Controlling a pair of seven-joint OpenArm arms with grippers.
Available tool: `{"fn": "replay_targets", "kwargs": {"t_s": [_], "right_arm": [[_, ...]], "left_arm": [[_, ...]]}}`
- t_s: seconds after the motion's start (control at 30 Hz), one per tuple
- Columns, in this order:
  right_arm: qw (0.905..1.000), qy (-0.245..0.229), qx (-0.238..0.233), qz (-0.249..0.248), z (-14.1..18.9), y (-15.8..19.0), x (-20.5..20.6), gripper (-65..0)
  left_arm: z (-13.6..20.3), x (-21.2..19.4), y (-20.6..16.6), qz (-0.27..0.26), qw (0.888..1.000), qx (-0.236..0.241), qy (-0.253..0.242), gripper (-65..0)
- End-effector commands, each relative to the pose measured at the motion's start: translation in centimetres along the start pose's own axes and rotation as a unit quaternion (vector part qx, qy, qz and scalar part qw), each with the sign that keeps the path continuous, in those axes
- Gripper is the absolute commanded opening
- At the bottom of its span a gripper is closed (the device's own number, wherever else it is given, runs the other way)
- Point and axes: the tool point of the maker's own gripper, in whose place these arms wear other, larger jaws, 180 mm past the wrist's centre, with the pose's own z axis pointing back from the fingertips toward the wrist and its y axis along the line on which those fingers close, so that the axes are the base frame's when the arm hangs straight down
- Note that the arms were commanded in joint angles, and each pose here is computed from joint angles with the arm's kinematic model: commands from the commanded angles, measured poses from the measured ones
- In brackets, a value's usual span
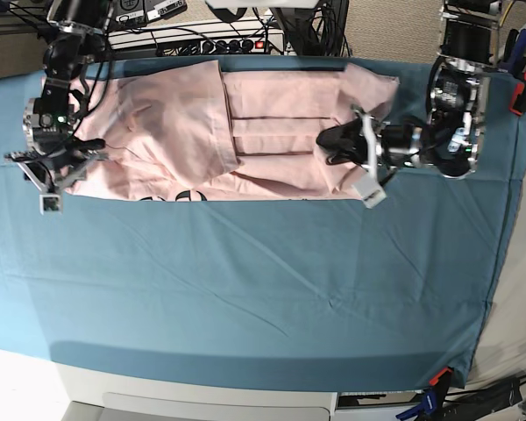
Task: Fold the T-shirt properly
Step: 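Lift the strip end with the left gripper and fold it toward the right gripper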
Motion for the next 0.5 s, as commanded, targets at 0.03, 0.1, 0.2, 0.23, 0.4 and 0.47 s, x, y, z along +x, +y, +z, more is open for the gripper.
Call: {"fn": "replay_targets", "kwargs": {"t_s": [0.03,0.1,0.2,0.23,0.4,0.47], "right_arm": [[0.9996,-0.026,-0.007,-0.001,0.3,-0.6,1.4,-38.3],[0.9996,-0.026,-0.007,-0.001,0.3,-0.6,1.5,-38.3],[0.9996,-0.026,-0.007,-0.001,0.3,-0.6,1.5,-38.3],[0.9996,-0.026,-0.007,-0.001,0.3,-0.6,1.5,-38.3],[0.9996,-0.027,-0.003,-0.004,0.3,-0.5,1.5,-38.3],[0.9996,-0.027,-0.003,-0.004,0.3,-0.5,1.5,-38.3]], "left_arm": [[-0.3,2.4,-0.4,-0.029,0.999,-0.004,-0.025,-65.0],[-1.0,2.7,-0.6,-0.039,0.999,-0.002,-0.018,-65.0],[-2.1,3.5,-0.6,-0.052,0.999,0.009,-0.016,-65.0],[-2.5,3.7,-0.8,-0.059,0.998,0.010,-0.014,-65.0],[-4.0,5.0,-1.9,-0.081,0.997,-0.001,-0.015,-65.0],[-4.4,5.5,-2.4,-0.083,0.996,-0.008,-0.021,-65.0]]}}
